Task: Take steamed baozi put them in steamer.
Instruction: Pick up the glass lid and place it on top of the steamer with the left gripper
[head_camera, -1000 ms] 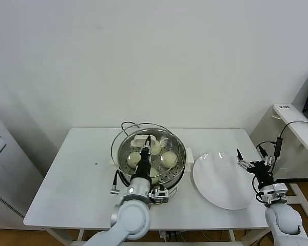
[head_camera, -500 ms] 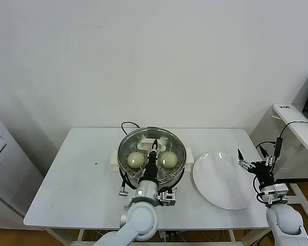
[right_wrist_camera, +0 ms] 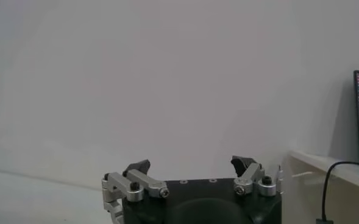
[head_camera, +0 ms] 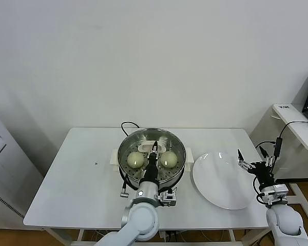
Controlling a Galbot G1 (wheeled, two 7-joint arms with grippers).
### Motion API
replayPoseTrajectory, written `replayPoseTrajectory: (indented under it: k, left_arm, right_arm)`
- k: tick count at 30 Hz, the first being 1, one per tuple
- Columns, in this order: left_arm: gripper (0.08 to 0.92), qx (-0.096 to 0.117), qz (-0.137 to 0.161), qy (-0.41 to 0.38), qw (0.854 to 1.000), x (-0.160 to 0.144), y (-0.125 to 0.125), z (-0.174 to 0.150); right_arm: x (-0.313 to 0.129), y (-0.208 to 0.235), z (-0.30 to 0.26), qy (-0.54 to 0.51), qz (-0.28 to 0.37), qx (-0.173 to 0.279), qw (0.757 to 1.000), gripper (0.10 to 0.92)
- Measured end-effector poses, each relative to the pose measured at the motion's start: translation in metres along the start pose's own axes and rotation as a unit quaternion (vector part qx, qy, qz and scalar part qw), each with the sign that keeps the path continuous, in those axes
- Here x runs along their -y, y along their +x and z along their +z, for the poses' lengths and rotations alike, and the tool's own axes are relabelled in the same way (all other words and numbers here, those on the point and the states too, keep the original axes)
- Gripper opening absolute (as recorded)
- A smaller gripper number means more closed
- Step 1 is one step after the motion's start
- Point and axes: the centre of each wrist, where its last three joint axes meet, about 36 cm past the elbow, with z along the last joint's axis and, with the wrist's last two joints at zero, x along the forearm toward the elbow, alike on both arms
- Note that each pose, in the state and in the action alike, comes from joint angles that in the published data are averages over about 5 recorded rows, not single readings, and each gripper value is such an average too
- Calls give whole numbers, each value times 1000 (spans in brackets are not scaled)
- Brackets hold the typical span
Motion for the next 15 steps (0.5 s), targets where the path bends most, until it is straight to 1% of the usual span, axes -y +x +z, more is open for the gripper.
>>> replayPoseTrajectory:
  k: [4, 8, 12, 15]
  left_arm:
    - [267, 1, 7, 19, 1000, -4, 3, 5]
    - [380, 5, 22, 52, 998, -16, 12, 14]
    - [492, 14, 54, 108, 993, -36, 24, 34]
    - [579, 21, 87, 164, 982, -56, 28, 56]
  right_arm:
    - [-1, -1, 0, -1, 0, 1, 1000, 823]
    - [-2, -3, 0, -5, -1, 3, 1000, 823]
    - [-1, -3, 0, -10, -3, 3, 1000, 823]
    - [-1, -2, -1, -19, -6, -1, 1000, 823]
